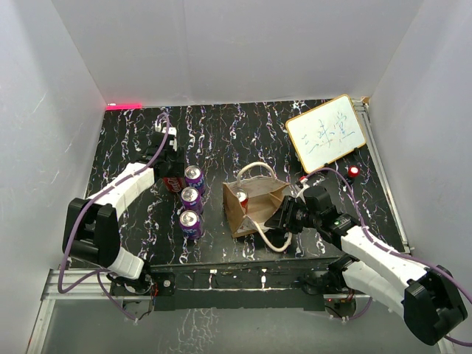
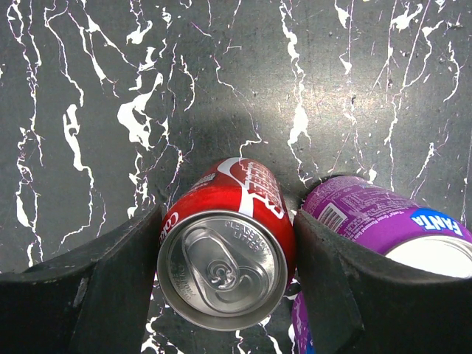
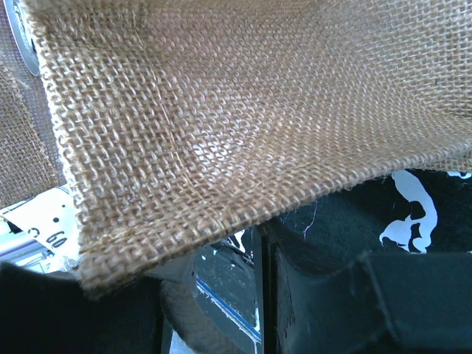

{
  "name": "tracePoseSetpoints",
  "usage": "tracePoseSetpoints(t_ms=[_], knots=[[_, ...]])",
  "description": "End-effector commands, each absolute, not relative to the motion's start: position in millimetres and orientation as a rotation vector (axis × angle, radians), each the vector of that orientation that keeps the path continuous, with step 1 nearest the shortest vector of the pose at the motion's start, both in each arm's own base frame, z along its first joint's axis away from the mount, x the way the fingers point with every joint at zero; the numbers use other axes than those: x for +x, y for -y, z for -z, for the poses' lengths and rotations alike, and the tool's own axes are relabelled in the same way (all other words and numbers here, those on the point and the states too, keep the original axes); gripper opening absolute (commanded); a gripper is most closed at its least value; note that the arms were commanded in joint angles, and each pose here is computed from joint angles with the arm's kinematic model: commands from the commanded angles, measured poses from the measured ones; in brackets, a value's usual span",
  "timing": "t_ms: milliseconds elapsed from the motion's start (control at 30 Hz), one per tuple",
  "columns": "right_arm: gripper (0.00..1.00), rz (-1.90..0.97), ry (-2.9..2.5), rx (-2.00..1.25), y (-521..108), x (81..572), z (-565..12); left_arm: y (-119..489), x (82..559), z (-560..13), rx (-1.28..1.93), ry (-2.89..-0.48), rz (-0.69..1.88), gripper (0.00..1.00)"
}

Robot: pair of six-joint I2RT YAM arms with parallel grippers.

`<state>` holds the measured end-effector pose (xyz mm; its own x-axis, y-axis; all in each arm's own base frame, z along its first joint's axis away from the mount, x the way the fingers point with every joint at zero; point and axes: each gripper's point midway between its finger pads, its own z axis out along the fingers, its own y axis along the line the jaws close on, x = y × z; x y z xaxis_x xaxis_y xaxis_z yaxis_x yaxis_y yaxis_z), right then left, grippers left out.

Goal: Take the beverage out of the canvas bag

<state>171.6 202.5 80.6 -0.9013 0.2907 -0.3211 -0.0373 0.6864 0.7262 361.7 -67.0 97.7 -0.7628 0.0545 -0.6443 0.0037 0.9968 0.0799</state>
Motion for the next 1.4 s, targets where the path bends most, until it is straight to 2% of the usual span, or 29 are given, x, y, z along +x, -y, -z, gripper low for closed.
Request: tracePoseSetpoints(t_ms=[0, 100, 300, 533, 833, 1000, 1100, 1233, 1367], knots=[[0.41, -1.054, -2.454, 0.186, -200.8, 179.1, -86.4, 68.2, 372.1, -115.5, 0.031, -2.368, -0.072, 0.29], [0.41, -1.057, -2.445, 0.18, -201.0, 179.6, -89.2, 68.8, 371.4, -116.2, 0.034, -2.368, -0.066, 0.35], [0.41, -1.06, -2.428, 0.167, -203.3, 184.4, -96.3, 67.9, 368.1, -129.0, 0.029, -2.328, -0.053, 0.55], [0.41, -1.067, -2.467, 0.16, -204.5, 179.8, -84.3, 67.2, 364.7, -144.8, 0.032, -2.263, -0.033, 0.73], [0.42, -1.077, -2.463, 0.13, -208.1, 183.0, -83.0, 62.6, 356.0, -165.5, 0.028, -2.19, -0.032, 0.82], [0.44, -1.088, -2.437, 0.078, -208.9, 181.9, -85.1, 77.2, 342.6, -216.8, 0.016, -2.118, 0.11, 0.84], [0.52, -1.159, -2.398, -0.002, -216.1, 177.9, -90.8, 103.3, 326.6, -251.9, 0.022, -2.067, 0.321, 0.84], [0.61, -1.219, -2.373, -0.085, -223.4, 174.4, -92.8, 151.4, 299.5, -268.0, 0.056, -2.058, 0.618, 0.84], [0.69, -1.203, -2.378, -0.138, -225.0, 176.8, -90.4, 209.2, 265.6, -266.8, 0.167, -2.065, 0.719, 0.84]])
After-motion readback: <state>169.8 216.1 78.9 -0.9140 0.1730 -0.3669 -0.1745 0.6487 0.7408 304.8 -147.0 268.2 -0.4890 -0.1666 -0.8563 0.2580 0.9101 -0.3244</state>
